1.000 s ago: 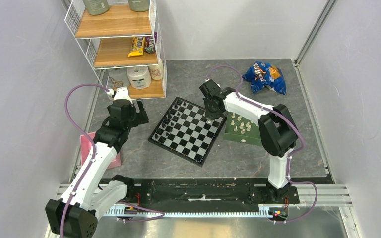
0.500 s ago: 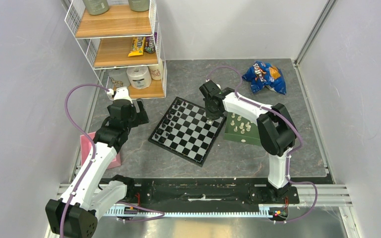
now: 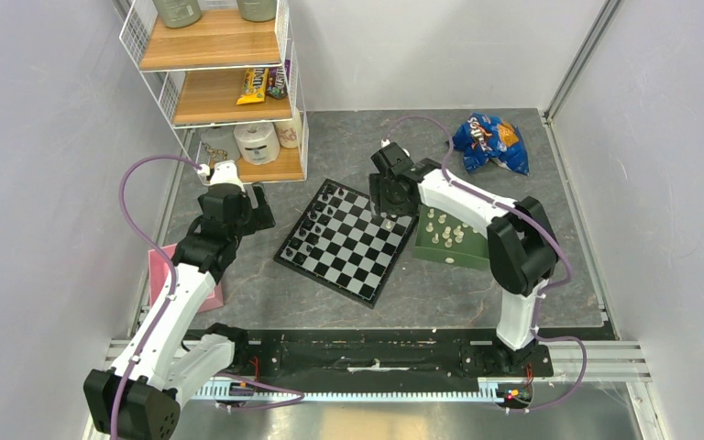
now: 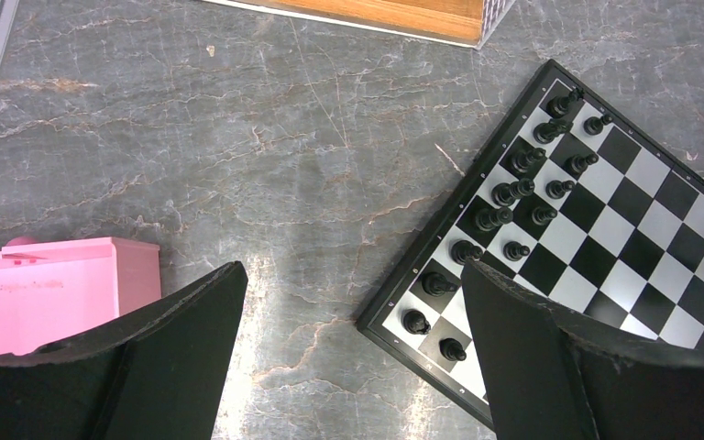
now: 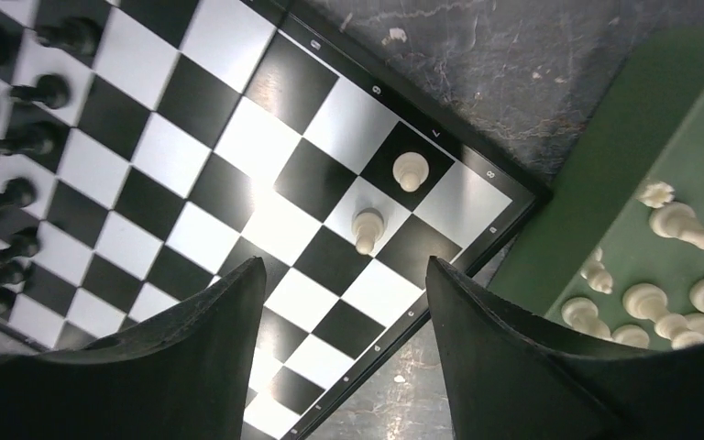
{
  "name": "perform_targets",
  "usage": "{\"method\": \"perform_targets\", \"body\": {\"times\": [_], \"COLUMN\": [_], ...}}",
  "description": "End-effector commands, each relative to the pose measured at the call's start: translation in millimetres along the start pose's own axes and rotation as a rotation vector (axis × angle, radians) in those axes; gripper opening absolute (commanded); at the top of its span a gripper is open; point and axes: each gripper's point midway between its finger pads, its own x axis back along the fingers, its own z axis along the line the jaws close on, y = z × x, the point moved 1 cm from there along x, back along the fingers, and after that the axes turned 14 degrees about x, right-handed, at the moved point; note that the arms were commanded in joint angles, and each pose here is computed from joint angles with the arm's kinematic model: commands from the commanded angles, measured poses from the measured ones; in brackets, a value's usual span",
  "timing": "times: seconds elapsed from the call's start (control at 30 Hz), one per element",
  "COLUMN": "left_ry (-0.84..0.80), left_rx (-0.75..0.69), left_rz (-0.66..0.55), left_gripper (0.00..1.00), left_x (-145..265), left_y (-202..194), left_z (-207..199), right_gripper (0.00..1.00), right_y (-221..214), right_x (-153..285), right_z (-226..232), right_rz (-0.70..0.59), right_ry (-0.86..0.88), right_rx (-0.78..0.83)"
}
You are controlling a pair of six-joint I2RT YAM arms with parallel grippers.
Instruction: Set up the chess pieces on the board
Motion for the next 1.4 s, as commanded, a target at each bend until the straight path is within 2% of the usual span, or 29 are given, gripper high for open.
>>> {"method": "perform_targets", "body": {"times": [0.0, 0.17, 0.3, 0.43, 0.6, 0.7, 0.93, 1.37], "left_ry": [-0.004, -0.004, -0.007, -0.008, 0.001, 0.001, 0.002, -0.001], "left_rx": [-0.019, -0.019, -0.020, -0.021, -0.021, -0.021, -0.023, -0.020], "left_rz": [-0.038, -0.035, -0.032, -0.027, -0.033, -0.031, -0.027, -0.036], "left_gripper": [0.95, 0.95, 0.95, 0.95, 0.95, 0.95, 0.95, 0.95], "left_x": [3.0, 2.7, 2.3, 1.3, 1.7, 1.2, 0.5, 2.4], "left_y": [8.1, 7.6, 7.2, 6.5, 6.9, 7.0, 5.8, 7.6], "left_z": [1.5, 1.3, 0.5, 0.0, 2.0, 1.7, 1.9, 1.9], "right_gripper": [0.74, 0.77, 0.76, 0.67, 0.56, 0.49, 0.43, 0.39], "right_y": [38.3, 42.1, 36.5, 23.1, 3.3, -3.4, -7.3, -4.8], "right_x": [49.9, 62.8, 61.4, 50.7, 36.4, 26.1, 5.3, -15.3], "right_z": [-3.1, -31.8, -70.5, -106.5, -138.7, -148.8, -164.7, -179.9], "right_rz": [-0.161, -0.186, -0.169, -0.117, -0.054, -0.022, 0.022, 0.032], "right_ry": [0.017, -0.059, -0.092, -0.093, -0.145, -0.157, -0.188, -0.211], "right_rx": [-0.015, -0.059, -0.165, -0.274, -0.316, -0.318, -0.336, -0.320]}}
